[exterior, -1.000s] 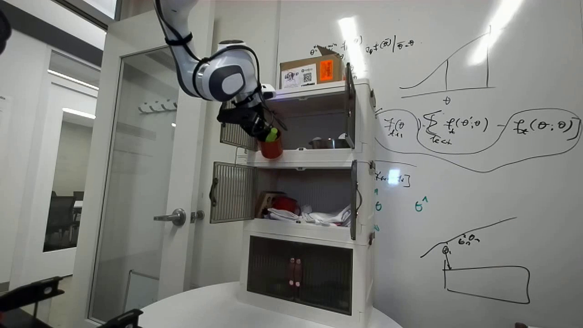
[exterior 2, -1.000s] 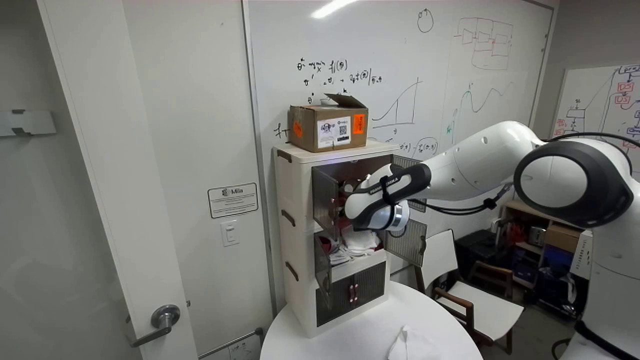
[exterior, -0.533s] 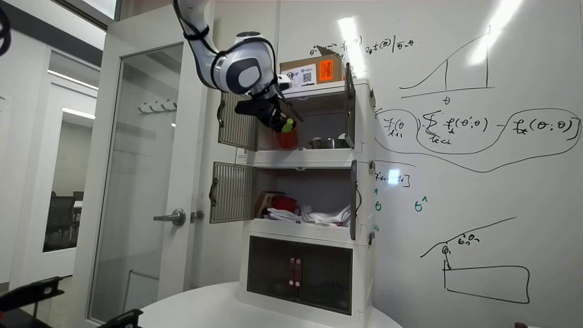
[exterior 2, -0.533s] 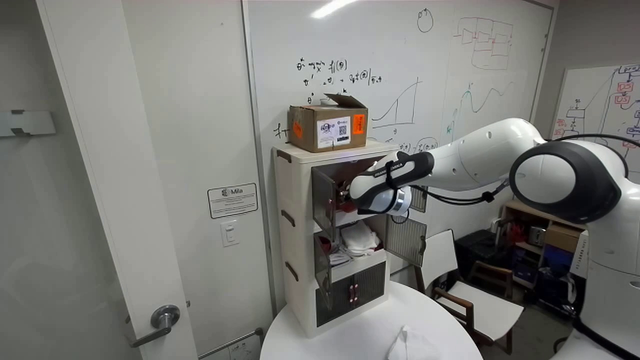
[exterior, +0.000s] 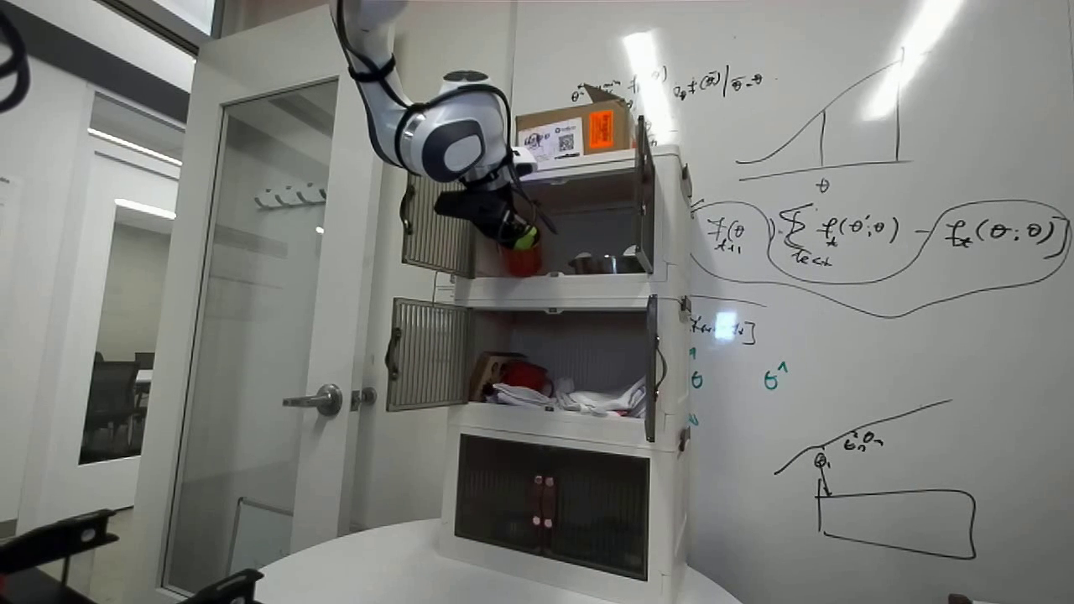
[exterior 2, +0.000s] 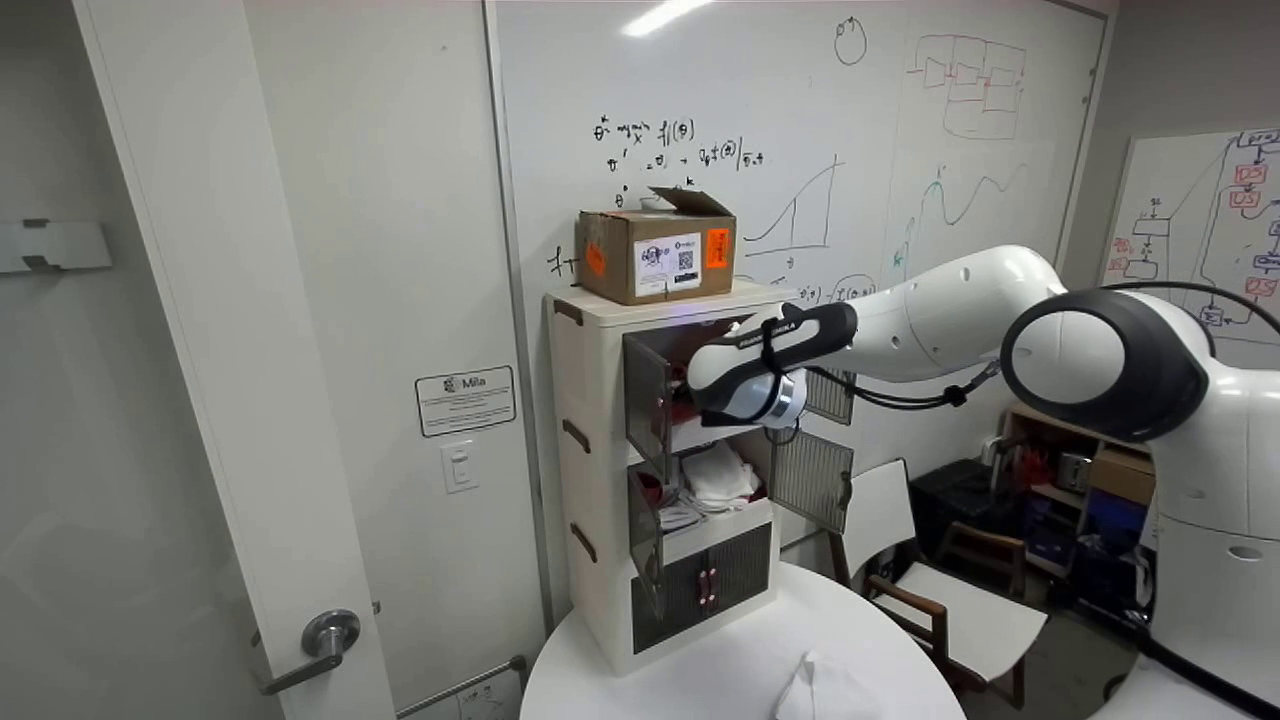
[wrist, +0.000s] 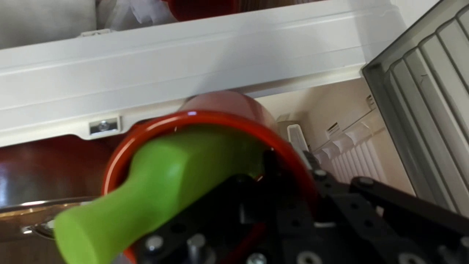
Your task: Put the red mug in the topmost cabinet.
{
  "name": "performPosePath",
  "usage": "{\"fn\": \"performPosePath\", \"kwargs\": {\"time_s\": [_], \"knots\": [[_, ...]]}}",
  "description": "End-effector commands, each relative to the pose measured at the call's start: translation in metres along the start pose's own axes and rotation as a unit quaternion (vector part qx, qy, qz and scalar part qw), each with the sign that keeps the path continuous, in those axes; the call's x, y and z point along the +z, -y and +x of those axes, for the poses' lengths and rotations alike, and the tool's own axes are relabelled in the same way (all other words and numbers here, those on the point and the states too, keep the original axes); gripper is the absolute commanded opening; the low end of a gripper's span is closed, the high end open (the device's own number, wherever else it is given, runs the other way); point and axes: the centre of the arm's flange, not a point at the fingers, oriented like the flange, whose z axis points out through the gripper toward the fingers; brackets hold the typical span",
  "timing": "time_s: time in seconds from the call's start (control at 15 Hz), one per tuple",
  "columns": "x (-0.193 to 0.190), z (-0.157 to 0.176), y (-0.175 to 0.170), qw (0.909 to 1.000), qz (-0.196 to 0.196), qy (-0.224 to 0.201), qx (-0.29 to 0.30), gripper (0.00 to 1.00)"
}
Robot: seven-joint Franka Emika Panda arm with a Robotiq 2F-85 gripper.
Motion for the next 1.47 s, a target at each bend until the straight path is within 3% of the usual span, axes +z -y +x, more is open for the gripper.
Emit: {"fn": "performPosePath", "kwargs": {"time_s": [0.0, 1.33, 1.4], "knots": [[0.017, 0.014, 0.004, 0.9997, 0.008, -0.014, -0.018, 0.01], [0.105, 0.04, 0.017, 0.9982, -0.004, 0.018, -0.057, 0.01], [0.107, 0.041, 0.019, 0.9981, -0.003, 0.022, -0.058, 0.29]]}}
